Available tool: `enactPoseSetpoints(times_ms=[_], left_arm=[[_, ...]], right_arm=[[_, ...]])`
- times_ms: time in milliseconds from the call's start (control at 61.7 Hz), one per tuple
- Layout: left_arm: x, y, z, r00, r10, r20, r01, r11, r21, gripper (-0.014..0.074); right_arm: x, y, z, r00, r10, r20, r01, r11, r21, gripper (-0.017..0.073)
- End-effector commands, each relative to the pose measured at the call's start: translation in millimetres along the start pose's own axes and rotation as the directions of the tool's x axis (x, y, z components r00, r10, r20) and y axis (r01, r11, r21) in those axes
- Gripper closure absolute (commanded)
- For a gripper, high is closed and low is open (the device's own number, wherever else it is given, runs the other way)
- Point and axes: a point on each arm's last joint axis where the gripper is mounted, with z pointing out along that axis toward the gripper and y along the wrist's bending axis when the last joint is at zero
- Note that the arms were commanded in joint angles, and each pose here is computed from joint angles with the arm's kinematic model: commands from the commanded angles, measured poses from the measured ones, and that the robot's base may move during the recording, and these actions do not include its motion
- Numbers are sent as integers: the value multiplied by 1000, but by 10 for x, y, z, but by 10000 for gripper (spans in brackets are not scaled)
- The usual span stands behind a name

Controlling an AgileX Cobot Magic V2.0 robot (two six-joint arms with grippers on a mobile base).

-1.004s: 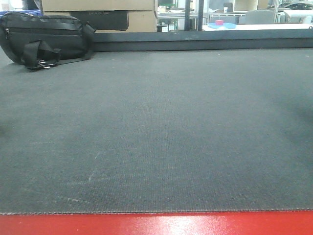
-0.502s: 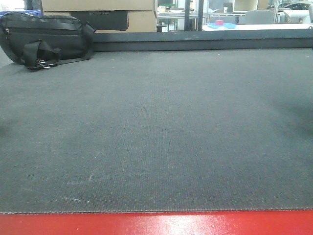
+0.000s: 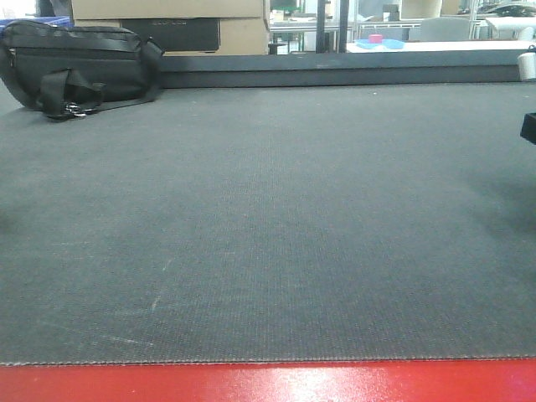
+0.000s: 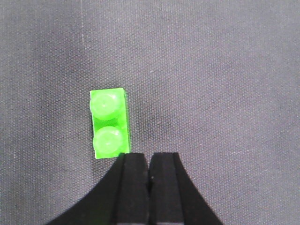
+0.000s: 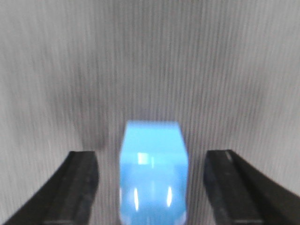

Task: Grab block from conveyor and place in blue bin
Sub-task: 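Close the right gripper on the blue block, then close the left gripper on the green block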

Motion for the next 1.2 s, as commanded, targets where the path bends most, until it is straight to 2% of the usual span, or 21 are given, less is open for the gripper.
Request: enactPoseSetpoints(times_ms=[0,745,842,907,1101,1182], left_arm=[[-14,-22,-17,1000,-7,6,7,1000,11,704],[-10,-22,-17,1000,-7,1,7,1000,11,704],[-13,-22,-17,1000,-7,5,7,1000,11,704],[-19,-22,-17,1000,-9,12,9,1000,11,704],[-19,-23,-17,1000,-13,11,13,1000,12,704],[-19,-23,-17,1000,-13,11,13,1000,12,704]], right_arm=[[-5,-3,5,1000,1,11,-1,1000,3,211],[84,-6,81,999,3,-42,-3,1000,2,228],[93,-7,97,999,4,-42,-4,1000,3,309],[72,-8,97,1000,4,-18,-4,1000,4,399],[48,-9,97,1000,3,8,-4,1000,5,725],[49,-8,90,1000,3,10,-3,1000,5,719]])
